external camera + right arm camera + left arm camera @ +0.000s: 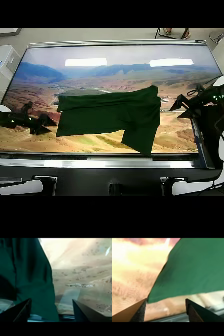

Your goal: Fold the clothes and pants, and hang the long-sleeved shirts on hangers.

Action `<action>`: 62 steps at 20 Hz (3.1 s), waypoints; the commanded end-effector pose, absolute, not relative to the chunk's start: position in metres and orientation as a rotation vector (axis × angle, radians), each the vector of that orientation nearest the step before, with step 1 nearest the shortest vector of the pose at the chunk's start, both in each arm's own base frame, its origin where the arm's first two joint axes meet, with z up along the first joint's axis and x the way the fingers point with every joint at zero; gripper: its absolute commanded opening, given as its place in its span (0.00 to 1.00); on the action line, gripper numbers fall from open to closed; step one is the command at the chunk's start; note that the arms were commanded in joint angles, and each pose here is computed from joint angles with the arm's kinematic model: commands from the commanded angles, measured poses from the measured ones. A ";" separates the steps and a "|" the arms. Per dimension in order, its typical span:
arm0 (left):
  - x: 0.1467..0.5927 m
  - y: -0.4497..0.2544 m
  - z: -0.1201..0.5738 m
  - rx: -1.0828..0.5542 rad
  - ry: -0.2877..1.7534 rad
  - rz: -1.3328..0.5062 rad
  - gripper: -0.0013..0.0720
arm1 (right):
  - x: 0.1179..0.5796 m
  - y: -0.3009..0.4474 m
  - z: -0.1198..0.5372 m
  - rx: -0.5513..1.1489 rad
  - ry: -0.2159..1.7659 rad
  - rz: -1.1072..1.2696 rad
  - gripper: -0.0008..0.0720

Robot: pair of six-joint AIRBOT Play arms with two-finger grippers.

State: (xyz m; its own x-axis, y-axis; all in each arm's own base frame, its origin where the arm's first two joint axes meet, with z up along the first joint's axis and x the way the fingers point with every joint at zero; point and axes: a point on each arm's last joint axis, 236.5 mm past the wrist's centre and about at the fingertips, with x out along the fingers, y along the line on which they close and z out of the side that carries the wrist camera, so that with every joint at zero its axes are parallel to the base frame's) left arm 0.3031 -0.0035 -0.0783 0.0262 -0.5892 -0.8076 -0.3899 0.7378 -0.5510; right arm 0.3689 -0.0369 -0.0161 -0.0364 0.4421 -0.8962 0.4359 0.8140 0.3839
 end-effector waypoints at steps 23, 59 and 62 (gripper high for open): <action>0.302 -0.043 -0.086 -0.734 1.547 -0.291 0.05 | 0.358 0.025 -0.094 0.692 1.685 0.121 0.77; 0.293 -0.044 0.450 -0.240 0.190 -0.271 0.05 | 0.285 -0.017 0.442 0.112 0.274 -0.039 0.08; 0.364 -0.031 0.300 -0.391 0.609 -0.286 0.05 | 0.345 -0.015 0.282 0.168 0.864 0.034 0.08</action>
State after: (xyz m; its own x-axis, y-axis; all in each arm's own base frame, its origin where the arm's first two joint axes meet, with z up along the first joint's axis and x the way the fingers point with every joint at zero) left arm 0.3274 -0.0335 0.4146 0.9310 -0.2922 -0.2190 0.2169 0.9250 -0.3120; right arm 0.3217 -0.0169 0.4041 0.9231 0.0155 -0.3843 0.0332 0.9922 0.1199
